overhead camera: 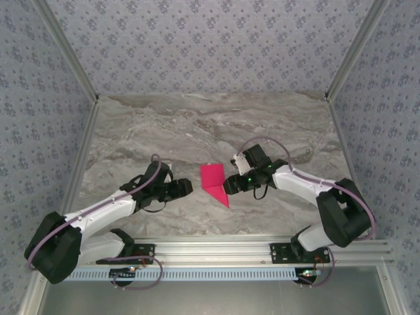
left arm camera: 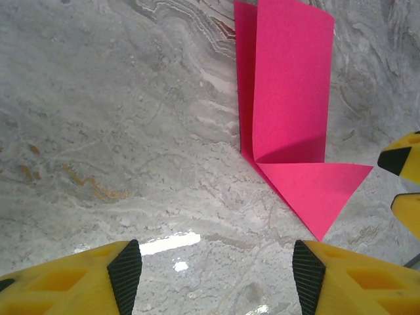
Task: Fold a paper plane with a square sheet of paper (fold left side to right side)
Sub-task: Fourth fold the wing at the center of the table.
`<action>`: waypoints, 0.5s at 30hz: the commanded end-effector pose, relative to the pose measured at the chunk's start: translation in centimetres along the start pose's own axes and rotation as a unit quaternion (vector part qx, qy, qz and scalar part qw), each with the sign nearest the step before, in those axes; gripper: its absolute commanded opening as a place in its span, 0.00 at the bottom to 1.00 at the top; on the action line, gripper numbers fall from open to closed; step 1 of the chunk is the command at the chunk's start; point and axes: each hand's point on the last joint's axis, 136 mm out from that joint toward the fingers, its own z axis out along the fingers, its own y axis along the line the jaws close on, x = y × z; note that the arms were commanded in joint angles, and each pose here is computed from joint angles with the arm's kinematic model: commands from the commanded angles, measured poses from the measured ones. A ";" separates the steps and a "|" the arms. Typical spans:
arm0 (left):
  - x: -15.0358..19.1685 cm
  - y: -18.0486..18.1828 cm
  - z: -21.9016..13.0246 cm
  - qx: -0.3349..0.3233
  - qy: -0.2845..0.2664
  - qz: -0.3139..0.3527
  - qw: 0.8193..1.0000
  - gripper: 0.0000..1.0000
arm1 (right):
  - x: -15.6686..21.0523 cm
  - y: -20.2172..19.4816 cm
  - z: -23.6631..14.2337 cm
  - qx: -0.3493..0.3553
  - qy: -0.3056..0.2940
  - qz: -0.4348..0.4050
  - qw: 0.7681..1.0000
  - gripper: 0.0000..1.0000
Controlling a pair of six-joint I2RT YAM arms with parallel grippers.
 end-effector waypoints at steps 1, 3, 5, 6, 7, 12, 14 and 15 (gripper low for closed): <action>-0.9 -0.8 -0.2 0.019 -0.021 -0.007 1.000 0.65 | -1.9 1.4 0.4 -0.042 -0.013 -0.020 0.999 0.66; -0.8 -0.8 -0.1 0.019 -0.019 -0.007 1.000 0.65 | -2.2 1.4 1.0 -0.047 -0.010 -0.019 0.999 0.66; -0.9 -0.8 0.1 0.018 -0.018 -0.006 1.000 0.65 | -2.5 1.4 1.6 -0.049 -0.007 -0.017 0.999 0.65; -0.8 -0.8 0.1 0.019 -0.017 -0.006 1.000 0.65 | -2.6 1.3 1.9 -0.049 -0.003 -0.016 0.999 0.65; -0.9 -0.9 0.1 0.020 -0.017 -0.006 1.000 0.66 | -2.6 1.2 2.2 -0.050 0.001 -0.014 0.999 0.64; -0.9 -1.2 0.4 0.026 -0.013 -0.007 1.000 0.66 | -2.6 1.4 3.1 -0.060 0.013 -0.014 0.998 0.47; -1.0 -1.5 0.7 0.033 -0.010 -0.008 0.999 0.66 | -2.5 1.4 3.0 -0.059 0.013 -0.015 0.998 0.36; -1.0 -1.8 0.8 0.039 -0.007 -0.010 0.999 0.66 | -2.4 1.3 2.9 -0.056 0.014 -0.015 0.998 0.29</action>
